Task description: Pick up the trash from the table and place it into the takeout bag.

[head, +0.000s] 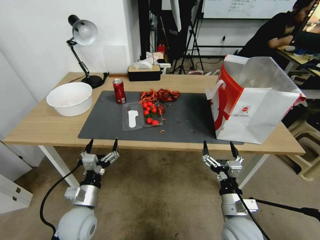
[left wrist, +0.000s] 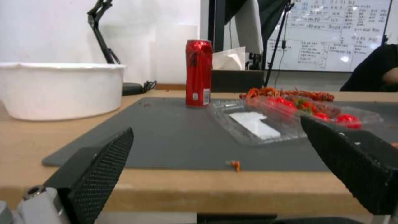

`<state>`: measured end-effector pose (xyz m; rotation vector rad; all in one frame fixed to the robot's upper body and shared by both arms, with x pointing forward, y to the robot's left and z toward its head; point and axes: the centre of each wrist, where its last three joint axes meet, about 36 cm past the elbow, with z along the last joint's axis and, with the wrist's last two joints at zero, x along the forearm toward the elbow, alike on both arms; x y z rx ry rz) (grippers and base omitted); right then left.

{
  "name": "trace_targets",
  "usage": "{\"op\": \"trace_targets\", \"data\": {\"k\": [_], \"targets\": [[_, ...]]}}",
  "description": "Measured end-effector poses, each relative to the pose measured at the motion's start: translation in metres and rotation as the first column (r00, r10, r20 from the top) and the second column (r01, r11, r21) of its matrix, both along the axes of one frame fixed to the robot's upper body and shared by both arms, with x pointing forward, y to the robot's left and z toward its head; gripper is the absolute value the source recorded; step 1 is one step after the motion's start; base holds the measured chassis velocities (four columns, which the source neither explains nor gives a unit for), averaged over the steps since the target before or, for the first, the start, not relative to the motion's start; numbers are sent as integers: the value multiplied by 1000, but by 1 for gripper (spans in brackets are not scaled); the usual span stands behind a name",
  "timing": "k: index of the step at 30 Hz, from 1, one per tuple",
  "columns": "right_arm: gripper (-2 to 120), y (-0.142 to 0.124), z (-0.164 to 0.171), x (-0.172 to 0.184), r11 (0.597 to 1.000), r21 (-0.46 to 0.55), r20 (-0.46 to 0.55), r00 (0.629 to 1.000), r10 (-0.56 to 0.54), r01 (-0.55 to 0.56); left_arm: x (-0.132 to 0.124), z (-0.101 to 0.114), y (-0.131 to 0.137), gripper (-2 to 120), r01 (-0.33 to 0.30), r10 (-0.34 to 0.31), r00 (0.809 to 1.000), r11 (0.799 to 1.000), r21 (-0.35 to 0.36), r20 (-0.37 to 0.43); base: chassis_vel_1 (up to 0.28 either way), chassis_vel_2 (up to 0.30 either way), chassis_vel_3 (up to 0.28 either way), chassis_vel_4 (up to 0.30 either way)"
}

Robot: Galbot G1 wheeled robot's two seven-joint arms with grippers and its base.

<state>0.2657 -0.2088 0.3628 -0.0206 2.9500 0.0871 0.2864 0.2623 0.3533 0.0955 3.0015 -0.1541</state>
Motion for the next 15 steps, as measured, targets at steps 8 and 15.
{"op": "trace_targets", "data": {"k": [8,15], "targets": [[100,2,-3,0,1000,1,-11,1000,1,-1,-7,-11,1,100,4,-4,1000,1000,3,1,0,0,0,0],[100,3,-4,-1,1000,2,-15,1000,1,-1,-8,-14,1,100,8,-8,1000,1000,3,3,0,0,0,0]]}}
